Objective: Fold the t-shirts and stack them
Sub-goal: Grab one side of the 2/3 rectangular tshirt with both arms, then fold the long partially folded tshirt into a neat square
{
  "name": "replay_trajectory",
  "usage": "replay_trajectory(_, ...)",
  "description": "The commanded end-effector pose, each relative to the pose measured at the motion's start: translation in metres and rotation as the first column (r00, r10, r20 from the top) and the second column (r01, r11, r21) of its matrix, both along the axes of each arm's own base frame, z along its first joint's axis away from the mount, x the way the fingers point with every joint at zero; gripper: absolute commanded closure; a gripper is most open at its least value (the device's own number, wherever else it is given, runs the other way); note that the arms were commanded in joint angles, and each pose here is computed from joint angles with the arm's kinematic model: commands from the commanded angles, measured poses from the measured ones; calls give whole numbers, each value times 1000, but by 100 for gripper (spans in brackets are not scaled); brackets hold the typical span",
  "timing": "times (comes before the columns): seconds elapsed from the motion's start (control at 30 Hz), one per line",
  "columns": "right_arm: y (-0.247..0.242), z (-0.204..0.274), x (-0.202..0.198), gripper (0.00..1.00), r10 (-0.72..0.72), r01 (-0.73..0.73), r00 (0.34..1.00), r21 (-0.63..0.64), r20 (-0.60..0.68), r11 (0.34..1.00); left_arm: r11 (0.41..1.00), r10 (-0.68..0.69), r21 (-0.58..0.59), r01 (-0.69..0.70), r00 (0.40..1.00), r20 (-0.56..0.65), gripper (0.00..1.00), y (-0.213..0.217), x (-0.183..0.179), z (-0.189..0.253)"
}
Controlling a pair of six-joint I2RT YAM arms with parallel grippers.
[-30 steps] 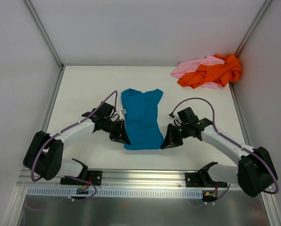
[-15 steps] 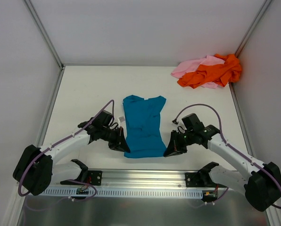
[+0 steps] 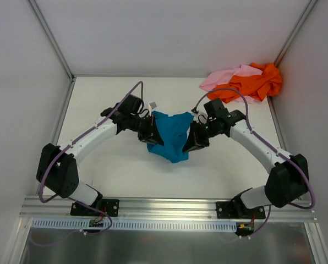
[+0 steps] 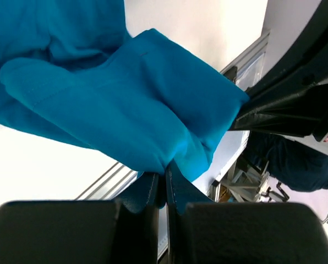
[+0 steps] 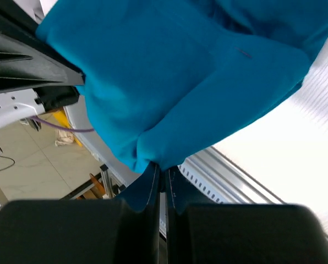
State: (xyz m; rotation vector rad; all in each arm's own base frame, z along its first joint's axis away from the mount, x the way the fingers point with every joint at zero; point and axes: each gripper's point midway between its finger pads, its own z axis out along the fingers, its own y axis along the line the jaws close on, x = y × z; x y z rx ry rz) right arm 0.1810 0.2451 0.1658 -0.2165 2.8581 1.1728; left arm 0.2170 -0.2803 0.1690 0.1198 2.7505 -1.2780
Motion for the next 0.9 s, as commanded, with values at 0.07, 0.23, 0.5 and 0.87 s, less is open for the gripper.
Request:
replay_trajectory(0.07,-1,6,30,100,-1,1,1000,3,-6,1000,1000,14,-19,-14,1000,-15,100,12,24,13)
replay_trajectory(0.23,3,1,59,100,-5,5,1000,7,-12,1000,998,59,-21,-60,998,-29,100,31,47,11)
replay_trajectory(0.5,13,-7,107,100,-14,15,999,7,-35,1000,995,81,-45,-85,992,-96,100,44,71,-1)
replay_trajectory(0.87,11,-19,158,100,-88,88,994,-3,-57,996,979,67,-173,-106,973,-220,99,29,116,-18)
